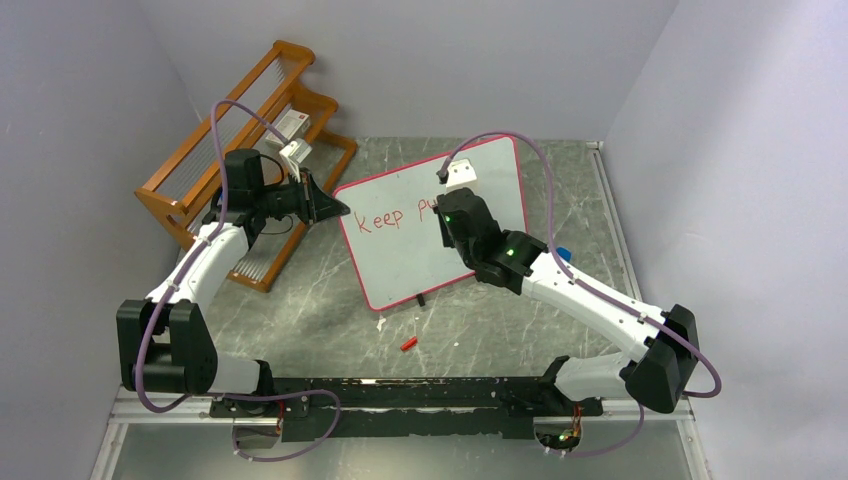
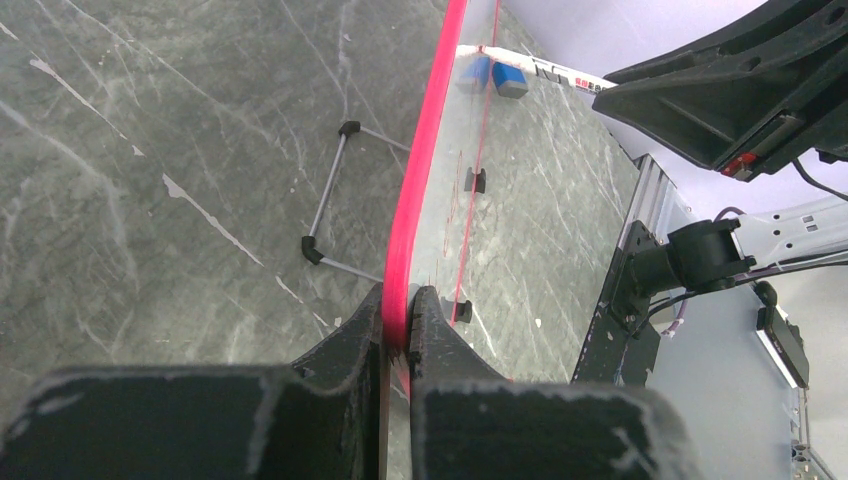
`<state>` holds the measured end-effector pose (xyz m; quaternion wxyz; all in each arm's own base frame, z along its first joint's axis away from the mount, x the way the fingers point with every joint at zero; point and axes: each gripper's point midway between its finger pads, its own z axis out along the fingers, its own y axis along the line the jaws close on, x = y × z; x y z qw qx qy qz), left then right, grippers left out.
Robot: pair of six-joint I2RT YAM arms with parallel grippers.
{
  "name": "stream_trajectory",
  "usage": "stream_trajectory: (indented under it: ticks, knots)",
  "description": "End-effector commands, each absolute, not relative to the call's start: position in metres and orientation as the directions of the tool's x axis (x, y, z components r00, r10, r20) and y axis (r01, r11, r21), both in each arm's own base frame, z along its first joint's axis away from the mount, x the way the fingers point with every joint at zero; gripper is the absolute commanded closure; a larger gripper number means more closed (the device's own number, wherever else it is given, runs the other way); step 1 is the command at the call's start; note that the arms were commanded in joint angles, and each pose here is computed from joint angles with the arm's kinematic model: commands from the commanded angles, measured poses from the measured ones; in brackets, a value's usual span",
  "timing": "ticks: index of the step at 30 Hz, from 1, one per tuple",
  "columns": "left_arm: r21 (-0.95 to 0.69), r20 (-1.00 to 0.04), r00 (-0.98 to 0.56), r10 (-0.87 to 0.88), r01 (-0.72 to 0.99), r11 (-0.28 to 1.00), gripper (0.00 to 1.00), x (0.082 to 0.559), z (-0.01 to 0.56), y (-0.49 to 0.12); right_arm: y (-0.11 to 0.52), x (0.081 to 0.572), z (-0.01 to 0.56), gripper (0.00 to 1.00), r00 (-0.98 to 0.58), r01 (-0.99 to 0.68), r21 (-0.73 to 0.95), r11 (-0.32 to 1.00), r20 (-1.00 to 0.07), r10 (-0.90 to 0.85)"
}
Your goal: Write a sentence on the whiteboard
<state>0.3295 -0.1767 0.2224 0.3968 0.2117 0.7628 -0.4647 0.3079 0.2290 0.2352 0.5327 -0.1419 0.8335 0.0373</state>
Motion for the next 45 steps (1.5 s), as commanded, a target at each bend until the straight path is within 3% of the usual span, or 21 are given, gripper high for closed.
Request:
stream_trajectory:
  ticks: [1,14,28,45]
  knots:
    - [-0.494,-0.795,-0.605,0.029,0.675,0.548,0.95,0.334,0.187,-0.174,0.224,0.304,0.228,1.00,-0.416,-0.277,-0.088,0.957,-0.886,-0.202]
    - [-0.494,-0.796,-0.605,0.027,0.674,0.549,0.95,0.334,0.187,-0.174,0.209,0.304,0.226,1.00,-0.422,-0.223,-0.129,0.966,-0.881,-0.215]
    - [-0.496,-0.795,-0.606,0.026,0.675,0.547,0.95,0.334,0.187,-0.174,0.222,0.298,0.222,1.00,-0.440,-0.288,-0.083,0.954,-0.874,-0.209]
    - [-0.494,-0.796,-0.605,0.027,0.675,0.549,0.95,0.334,0.187,-0.174,0.208,0.310,0.265,1.00,-0.335,-0.224,-0.094,0.970,-0.927,-0.167]
